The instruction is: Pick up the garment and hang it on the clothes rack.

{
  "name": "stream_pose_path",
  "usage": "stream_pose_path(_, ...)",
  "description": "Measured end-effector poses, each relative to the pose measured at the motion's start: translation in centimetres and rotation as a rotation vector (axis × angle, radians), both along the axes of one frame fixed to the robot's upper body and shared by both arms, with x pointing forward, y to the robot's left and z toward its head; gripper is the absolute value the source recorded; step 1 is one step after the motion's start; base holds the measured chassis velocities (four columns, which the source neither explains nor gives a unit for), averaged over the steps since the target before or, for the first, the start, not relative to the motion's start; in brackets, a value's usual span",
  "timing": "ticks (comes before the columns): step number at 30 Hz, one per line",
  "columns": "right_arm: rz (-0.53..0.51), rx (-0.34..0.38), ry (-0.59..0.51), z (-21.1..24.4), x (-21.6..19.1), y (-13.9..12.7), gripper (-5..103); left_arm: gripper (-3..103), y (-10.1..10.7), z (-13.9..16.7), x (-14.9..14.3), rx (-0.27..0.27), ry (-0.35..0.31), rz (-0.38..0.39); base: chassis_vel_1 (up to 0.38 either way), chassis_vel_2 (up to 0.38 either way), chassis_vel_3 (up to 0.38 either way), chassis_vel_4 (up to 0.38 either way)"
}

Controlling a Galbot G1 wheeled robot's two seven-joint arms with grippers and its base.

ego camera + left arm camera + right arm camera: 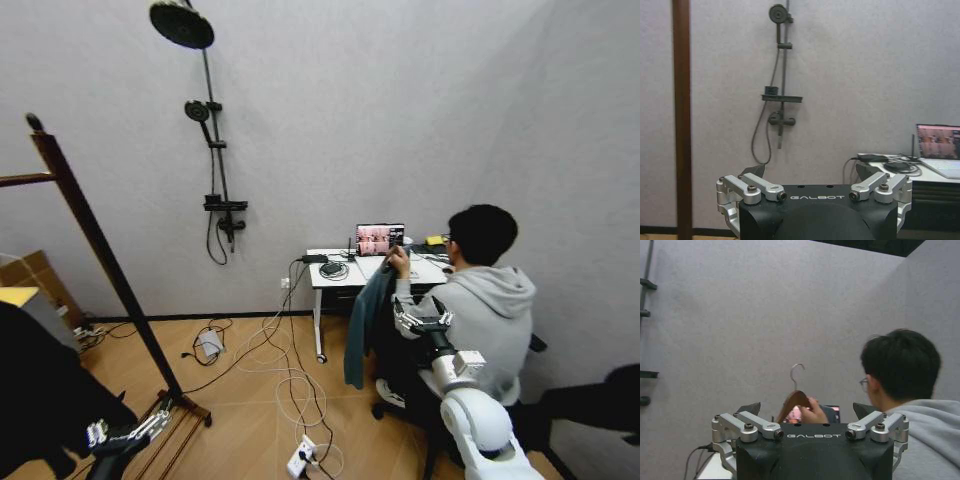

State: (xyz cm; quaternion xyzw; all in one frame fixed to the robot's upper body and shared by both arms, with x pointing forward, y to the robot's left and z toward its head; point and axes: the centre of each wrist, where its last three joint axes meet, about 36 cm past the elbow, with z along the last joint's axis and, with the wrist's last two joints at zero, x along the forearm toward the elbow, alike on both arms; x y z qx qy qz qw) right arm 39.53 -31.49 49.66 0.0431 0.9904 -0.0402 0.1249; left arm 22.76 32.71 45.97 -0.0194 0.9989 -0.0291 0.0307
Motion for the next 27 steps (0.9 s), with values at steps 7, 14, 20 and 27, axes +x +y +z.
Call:
stream_pose_path(7, -0.005, 0.001, -0.004, -0.04, -0.14, -0.32, 100, 100, 0.0, 0.0, 0.0, 0.0, 0.0, 0.0, -0.02, -0.127, -0.124, 0.002)
stream_pose_path(14, -0.001, 0.003, -0.001, -0.28, -0.27, -0.11, 100, 100, 0.0, 0.0, 0.0, 0.0, 0.0, 0.0, 0.096, -0.095, -0.105, 0.088)
stream_pose_path(20, 0.002, 0.002, -0.005, -0.14, -0.36, 0.02, 100, 100, 0.0, 0.0, 0.0, 0.0, 0.0, 0.0, 0.11, -0.103, -0.111, 0.118)
stream_pose_path(27, 0.006, 0.002, 0.001, -0.54, -0.45, 0.27, 100, 100, 0.0, 0.0, 0.0, 0.0, 0.0, 0.0, 0.09, -0.083, -0.083, 0.079)
